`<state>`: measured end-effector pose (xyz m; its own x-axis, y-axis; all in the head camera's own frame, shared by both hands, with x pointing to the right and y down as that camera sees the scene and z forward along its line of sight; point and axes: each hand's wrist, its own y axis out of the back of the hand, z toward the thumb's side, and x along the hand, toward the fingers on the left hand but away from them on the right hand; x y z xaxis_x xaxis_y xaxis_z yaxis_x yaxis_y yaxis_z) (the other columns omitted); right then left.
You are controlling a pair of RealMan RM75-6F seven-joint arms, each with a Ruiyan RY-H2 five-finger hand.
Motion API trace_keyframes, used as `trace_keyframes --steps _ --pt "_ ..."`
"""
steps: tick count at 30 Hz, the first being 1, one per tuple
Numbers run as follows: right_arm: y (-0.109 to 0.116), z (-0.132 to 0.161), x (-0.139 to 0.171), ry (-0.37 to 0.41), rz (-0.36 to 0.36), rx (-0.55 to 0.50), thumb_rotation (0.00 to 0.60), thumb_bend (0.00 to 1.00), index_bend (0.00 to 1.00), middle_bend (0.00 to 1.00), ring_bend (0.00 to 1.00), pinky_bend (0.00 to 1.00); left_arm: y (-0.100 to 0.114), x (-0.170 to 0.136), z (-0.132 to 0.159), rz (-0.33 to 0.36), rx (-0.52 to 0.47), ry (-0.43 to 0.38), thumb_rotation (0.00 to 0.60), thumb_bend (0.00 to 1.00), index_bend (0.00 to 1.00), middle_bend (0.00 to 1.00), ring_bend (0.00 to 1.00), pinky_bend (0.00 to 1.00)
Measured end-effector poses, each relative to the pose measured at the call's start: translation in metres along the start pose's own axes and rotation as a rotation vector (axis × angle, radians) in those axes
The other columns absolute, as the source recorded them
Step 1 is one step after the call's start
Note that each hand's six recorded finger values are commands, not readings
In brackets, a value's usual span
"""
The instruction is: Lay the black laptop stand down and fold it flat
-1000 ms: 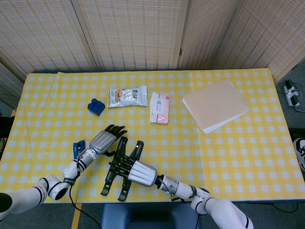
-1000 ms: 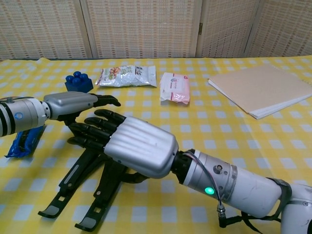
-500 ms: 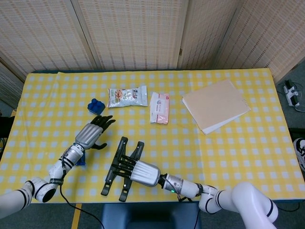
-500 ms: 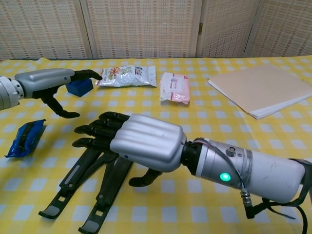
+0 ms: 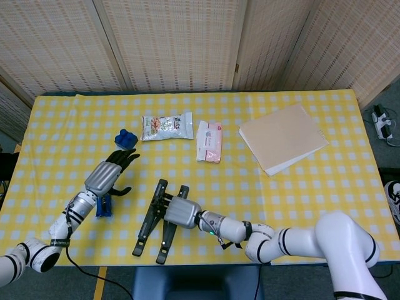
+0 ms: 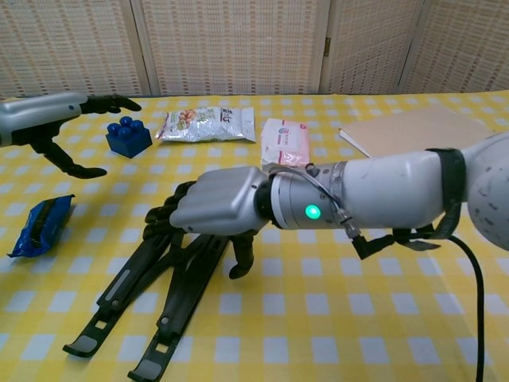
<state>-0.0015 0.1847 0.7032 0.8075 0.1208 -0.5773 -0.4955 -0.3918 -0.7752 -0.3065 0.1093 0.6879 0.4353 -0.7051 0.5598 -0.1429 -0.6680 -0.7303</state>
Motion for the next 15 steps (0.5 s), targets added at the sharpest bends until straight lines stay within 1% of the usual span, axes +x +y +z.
trace_keyframes --steps 7,15 --pt "0.002 -0.004 -0.022 -0.003 0.047 0.034 0.6 0.25 0.0 0.0 0.0 0.0 0.002 -0.001 -0.01 0.003 -0.023 0.023 0.6 0.32 0.0 0.0 0.0 0.0" --pt "0.003 -0.004 -0.04 -0.006 0.082 0.05 0.6 0.25 0.0 0.0 0.0 0.0 0.004 -0.002 -0.017 0.007 -0.037 0.034 0.6 0.32 0.0 0.0 0.0 0.0"
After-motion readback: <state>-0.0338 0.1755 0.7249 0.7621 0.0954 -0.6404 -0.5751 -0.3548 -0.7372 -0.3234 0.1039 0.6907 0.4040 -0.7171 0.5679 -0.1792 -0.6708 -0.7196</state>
